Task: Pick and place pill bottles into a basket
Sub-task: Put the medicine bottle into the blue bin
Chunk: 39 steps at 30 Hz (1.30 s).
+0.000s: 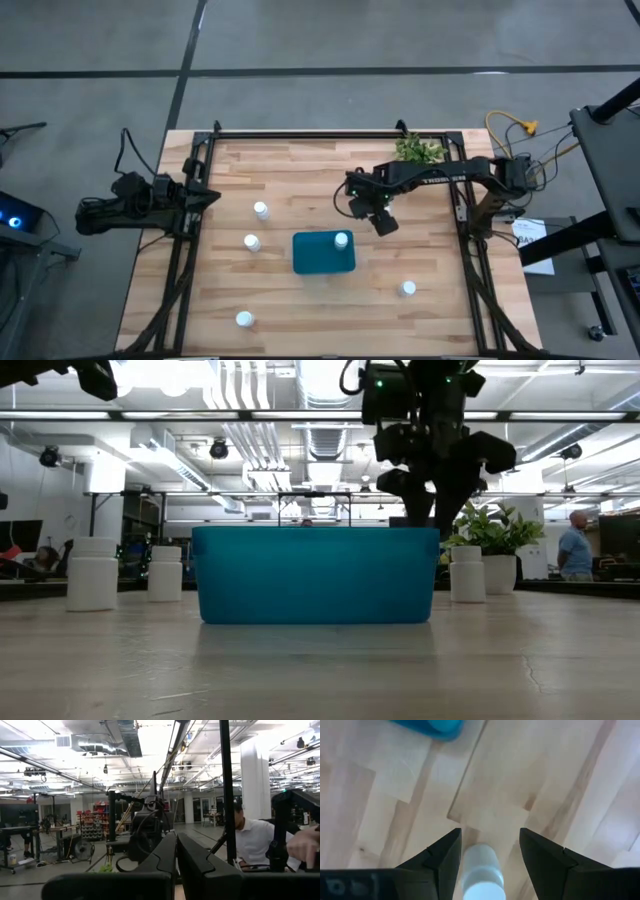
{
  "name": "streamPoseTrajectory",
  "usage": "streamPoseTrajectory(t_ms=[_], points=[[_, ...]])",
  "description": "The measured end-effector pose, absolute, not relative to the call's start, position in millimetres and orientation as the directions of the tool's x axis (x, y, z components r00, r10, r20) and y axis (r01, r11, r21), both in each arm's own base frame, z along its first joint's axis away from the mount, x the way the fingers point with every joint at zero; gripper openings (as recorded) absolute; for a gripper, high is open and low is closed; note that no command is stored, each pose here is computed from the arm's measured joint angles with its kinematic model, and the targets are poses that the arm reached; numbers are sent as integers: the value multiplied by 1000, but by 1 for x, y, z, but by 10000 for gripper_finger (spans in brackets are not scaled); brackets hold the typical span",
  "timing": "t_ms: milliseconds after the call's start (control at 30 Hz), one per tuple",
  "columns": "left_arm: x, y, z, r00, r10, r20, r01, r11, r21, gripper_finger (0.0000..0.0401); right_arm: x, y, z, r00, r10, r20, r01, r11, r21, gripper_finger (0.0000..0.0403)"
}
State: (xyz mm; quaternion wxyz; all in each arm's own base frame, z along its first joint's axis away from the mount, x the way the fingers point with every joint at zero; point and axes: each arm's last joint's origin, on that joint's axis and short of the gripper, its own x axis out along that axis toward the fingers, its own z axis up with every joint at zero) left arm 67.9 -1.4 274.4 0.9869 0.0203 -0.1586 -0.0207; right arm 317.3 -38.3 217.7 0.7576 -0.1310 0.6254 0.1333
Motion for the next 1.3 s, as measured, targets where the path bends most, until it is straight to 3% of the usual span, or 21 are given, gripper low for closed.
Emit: streamPoseTrajectory(t_ms=[600, 1300], points=[[68, -1, 274, 949, -47, 313, 34, 998, 47, 0, 280, -60, 205, 228, 38, -973, -286, 958, -29, 192], [68, -1, 274, 949, -47, 313, 34, 998, 46, 0, 272, -60, 190, 201, 46, -979, -257, 966, -7, 191]])
